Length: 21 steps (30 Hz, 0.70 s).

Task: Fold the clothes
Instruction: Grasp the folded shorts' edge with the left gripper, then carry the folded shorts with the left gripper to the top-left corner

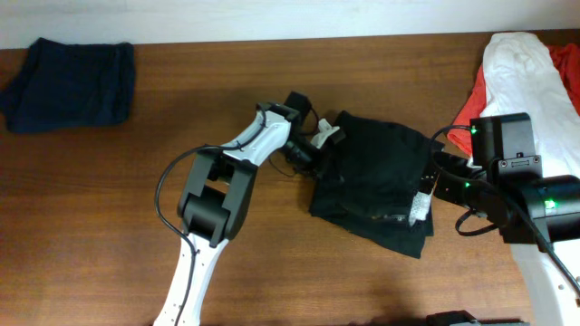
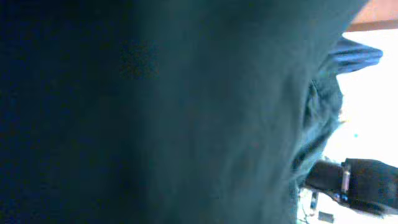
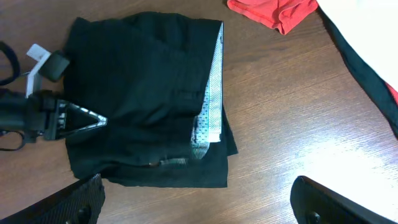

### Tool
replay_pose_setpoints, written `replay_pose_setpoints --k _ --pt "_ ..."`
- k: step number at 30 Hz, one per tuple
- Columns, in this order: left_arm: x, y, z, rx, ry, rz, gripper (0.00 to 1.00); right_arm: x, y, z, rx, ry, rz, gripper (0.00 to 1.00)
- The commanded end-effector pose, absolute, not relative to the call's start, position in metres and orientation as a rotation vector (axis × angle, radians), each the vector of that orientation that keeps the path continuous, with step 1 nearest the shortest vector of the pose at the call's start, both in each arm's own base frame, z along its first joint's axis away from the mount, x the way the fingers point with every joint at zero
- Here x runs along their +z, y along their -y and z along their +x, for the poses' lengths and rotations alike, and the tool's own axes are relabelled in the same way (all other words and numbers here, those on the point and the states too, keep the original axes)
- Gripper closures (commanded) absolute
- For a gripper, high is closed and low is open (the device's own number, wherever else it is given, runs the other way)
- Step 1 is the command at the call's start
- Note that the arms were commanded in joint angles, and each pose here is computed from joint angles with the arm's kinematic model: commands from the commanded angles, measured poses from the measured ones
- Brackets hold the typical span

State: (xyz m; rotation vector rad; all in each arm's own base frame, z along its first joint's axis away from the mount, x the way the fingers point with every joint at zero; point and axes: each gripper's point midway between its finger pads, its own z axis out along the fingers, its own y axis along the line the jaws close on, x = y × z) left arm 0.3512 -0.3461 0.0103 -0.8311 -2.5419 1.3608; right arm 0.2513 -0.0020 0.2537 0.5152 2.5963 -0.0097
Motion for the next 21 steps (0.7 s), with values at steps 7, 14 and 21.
replay_pose_setpoints --k 7,14,21 --pt "-0.033 0.283 0.398 0.897 2.844 -0.471 0.99 0.254 0.002 0.252 -0.001 -2.593 0.530 0.01" --pt "-0.031 0.172 0.485 0.776 3.083 0.025 0.99 0.254 0.002 0.252 -0.001 -2.593 0.530 0.01" --pt "-0.014 0.014 0.537 0.566 3.256 0.456 0.99 0.254 0.002 0.252 -0.001 -2.593 0.530 0.01"
